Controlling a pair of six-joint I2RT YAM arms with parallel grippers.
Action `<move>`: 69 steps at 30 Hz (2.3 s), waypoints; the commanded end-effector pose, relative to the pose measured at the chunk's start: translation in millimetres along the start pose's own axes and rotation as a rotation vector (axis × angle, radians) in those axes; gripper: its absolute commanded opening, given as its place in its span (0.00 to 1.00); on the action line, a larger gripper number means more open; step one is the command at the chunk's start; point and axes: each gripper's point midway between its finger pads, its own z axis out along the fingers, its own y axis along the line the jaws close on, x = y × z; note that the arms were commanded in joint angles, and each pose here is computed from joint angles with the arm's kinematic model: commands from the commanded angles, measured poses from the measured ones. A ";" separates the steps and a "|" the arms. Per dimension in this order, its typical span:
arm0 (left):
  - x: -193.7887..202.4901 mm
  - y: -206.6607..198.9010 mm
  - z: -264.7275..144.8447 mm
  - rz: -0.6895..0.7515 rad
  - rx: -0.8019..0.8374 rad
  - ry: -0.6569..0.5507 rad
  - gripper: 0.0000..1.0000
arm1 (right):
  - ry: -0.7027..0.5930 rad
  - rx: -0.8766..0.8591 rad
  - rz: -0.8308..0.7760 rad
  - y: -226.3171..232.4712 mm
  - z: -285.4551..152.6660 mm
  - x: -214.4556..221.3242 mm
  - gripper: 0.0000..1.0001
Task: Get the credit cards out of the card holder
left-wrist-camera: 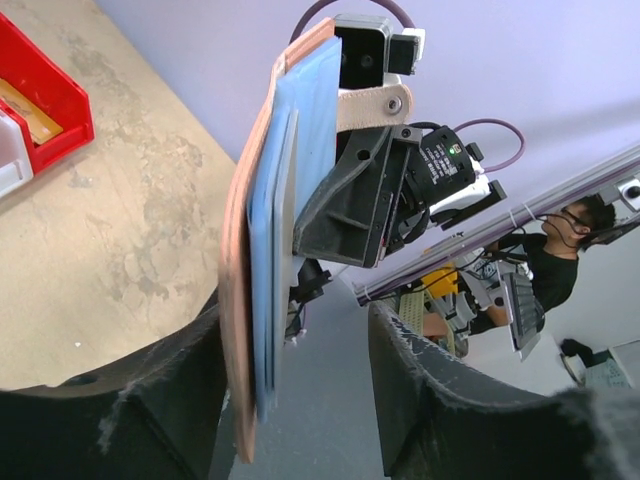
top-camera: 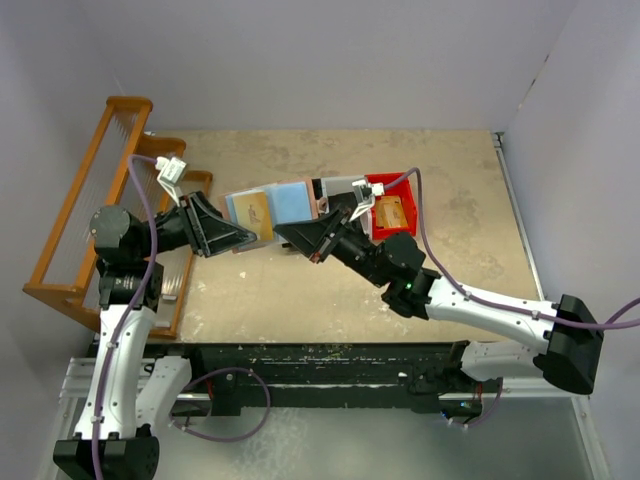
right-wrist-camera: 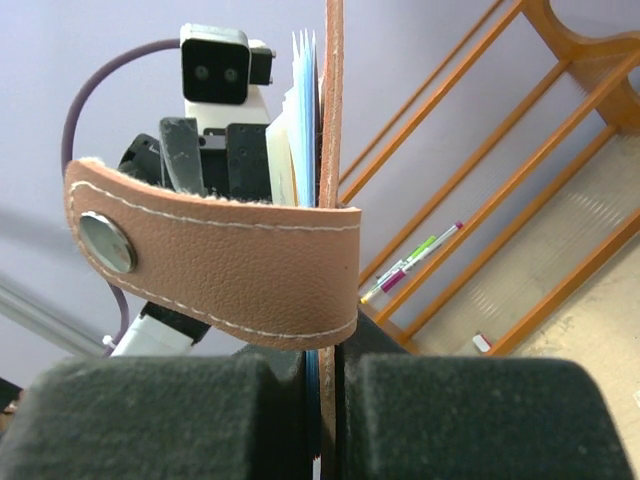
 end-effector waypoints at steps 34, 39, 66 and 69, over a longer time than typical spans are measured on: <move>18.0 83.7 -28.0 0.163 -0.465 0.130 0.05 | 0.162 0.217 -0.091 7.1 -49.0 -62.5 0.67; 21.5 76.4 -25.7 0.162 -0.421 0.142 0.06 | 0.335 0.005 -0.059 36.8 -6.8 -21.3 0.69; 34.3 34.3 -13.5 0.081 -0.140 0.214 0.03 | 0.548 0.096 -0.093 -2.6 0.8 20.6 0.52; 33.6 30.4 -12.6 0.079 -0.114 0.218 0.03 | 0.546 0.093 -0.094 -2.0 1.1 19.8 0.52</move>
